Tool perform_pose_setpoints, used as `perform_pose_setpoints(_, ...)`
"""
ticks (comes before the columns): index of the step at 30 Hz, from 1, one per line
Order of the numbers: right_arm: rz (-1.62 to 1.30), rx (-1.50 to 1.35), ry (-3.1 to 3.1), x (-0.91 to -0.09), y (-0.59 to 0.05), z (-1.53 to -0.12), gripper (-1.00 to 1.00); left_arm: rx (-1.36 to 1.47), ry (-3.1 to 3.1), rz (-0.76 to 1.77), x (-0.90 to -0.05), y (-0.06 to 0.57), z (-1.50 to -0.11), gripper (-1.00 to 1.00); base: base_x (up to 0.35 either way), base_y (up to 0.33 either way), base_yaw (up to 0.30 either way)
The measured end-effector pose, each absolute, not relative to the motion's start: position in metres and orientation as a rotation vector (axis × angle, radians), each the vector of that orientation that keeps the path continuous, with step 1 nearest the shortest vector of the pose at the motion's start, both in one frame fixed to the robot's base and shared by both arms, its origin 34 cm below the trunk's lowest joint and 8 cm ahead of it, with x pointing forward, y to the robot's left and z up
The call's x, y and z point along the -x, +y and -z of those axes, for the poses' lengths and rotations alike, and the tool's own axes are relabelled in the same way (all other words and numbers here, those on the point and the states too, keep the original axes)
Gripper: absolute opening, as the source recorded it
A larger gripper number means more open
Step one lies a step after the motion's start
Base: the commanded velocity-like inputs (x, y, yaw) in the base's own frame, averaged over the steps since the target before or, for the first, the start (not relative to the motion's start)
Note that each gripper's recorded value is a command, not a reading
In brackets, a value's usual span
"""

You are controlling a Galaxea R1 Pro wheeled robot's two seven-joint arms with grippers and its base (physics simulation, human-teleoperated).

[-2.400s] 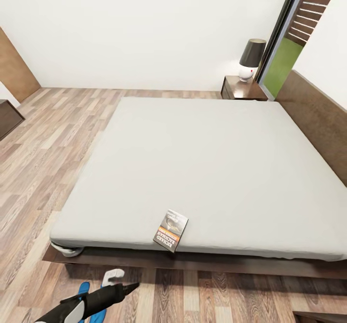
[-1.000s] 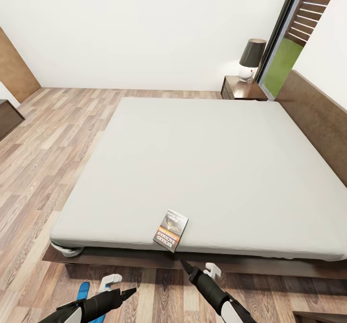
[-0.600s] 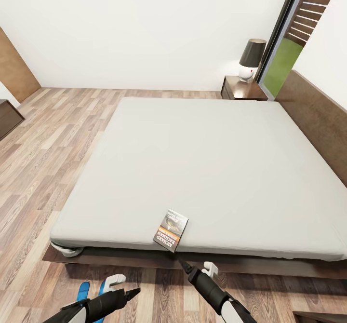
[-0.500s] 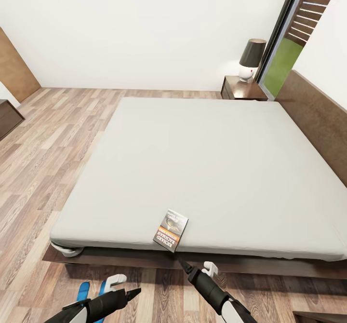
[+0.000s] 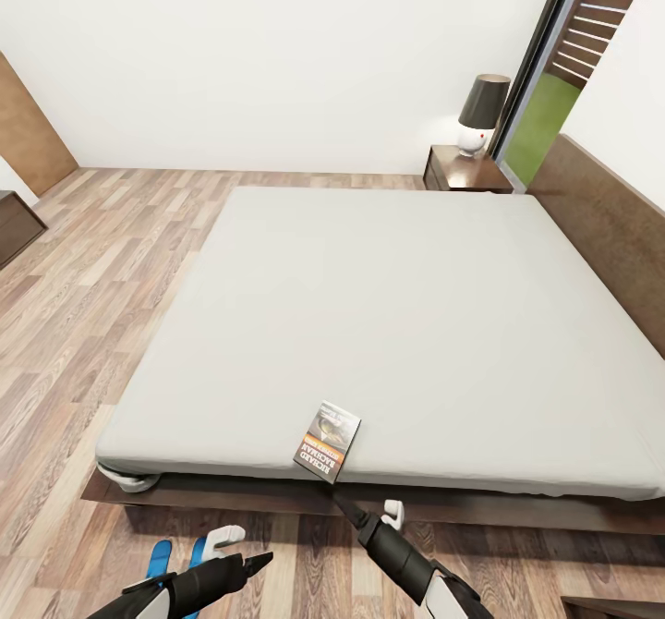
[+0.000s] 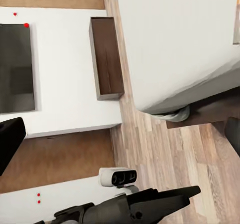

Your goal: In the bedroom, move the book from the bed onto either nightstand, and place the two sandals side by side next to the bed.

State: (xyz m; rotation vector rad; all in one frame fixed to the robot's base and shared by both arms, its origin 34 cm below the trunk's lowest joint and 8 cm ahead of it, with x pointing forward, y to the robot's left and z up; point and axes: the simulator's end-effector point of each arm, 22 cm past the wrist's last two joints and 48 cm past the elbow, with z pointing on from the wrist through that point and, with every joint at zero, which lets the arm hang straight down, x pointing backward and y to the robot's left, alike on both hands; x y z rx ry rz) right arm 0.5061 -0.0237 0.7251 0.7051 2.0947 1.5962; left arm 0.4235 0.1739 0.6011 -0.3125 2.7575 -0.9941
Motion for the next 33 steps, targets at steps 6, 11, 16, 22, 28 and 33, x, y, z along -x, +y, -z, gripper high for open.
perform_pose_setpoints(6,-1.611,-0.711,2.092,-0.506,-0.023,-0.726,1.0,0.313,2.758,0.993,-0.423,0.174,-0.601,1.0,0.0,0.0,0.0)
perform_pose_setpoints(11,-1.611,-0.714,2.093,-0.506,-0.023,-0.725,1.0,0.314,2.759,0.993,-0.424,0.173,-0.6,1.0,0.0,0.0,0.0)
perform_pose_setpoints(16,-1.609,-0.73,2.082,-0.509,-0.025,-0.721,1.0,0.314,2.759,0.994,-0.425,0.173,-0.595,1.0,0.0,0.0,0.0)
perform_pose_setpoints(22,-1.602,-0.792,2.035,-0.52,-0.031,-0.718,1.0,0.314,2.758,0.995,-0.427,0.173,-0.59,1.0,0.0,0.0,0.0)
perform_pose_setpoints(28,-1.598,-0.808,2.025,-0.523,-0.033,-0.712,1.0,0.313,2.758,0.995,-0.429,0.173,-0.583,1.0,0.0,0.0,0.0)
perform_pose_setpoints(33,-1.598,-0.811,2.024,-0.525,-0.033,-0.706,1.0,0.313,2.758,0.995,-0.43,0.173,-0.578,1.0,0.0,0.0,0.0)
